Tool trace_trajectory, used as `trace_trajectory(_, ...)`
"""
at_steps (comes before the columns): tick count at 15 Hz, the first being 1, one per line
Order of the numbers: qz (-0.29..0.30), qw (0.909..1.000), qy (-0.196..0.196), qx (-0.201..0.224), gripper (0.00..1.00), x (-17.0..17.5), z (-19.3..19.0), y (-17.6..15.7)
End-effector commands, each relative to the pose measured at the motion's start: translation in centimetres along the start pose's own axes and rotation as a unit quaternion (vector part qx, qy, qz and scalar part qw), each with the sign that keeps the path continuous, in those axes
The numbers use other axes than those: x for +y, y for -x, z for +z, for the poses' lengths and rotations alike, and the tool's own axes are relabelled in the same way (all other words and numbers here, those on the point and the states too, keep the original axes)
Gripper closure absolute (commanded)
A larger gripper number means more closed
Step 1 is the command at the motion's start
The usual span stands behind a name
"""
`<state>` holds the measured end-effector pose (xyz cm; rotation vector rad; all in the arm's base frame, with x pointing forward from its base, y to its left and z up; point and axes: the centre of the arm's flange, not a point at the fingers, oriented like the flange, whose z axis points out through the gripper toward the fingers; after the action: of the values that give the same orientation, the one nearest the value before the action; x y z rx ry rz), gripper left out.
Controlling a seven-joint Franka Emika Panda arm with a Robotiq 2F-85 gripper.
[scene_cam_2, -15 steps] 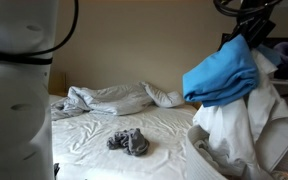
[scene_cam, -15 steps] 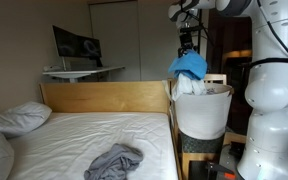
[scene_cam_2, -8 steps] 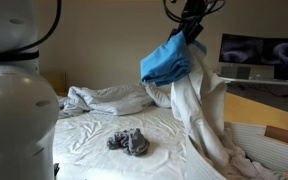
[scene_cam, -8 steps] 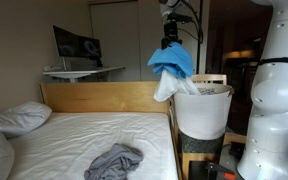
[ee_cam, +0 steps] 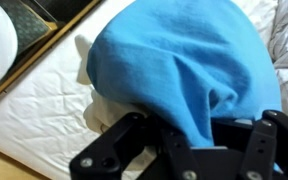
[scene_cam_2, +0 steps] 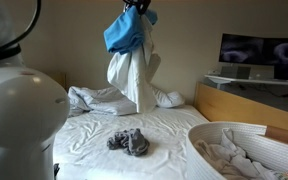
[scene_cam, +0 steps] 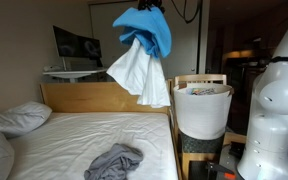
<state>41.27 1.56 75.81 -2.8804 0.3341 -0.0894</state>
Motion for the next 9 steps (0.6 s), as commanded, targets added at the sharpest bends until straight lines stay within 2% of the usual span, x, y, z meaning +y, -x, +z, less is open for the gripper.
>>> trace_trajectory(1,-0.033,0.9957,-0.021,0.084,0.93,-7.4,-1.1,2.2)
trace_trajectory(2,-0.042,0.9939,-0.017,0.101,0.66,-9.5,-0.8,2.2)
trace_trajectory(3,-0.05,0.9909,-0.013,0.124,0.65,-11.2,-0.6,2.4)
trace_trajectory(5,-0.064,0.9844,-0.003,0.164,0.53,-13.8,0.0,2.6)
trace_trajectory(9,-0.076,0.9721,0.012,0.221,0.27,-14.7,0.7,2.3)
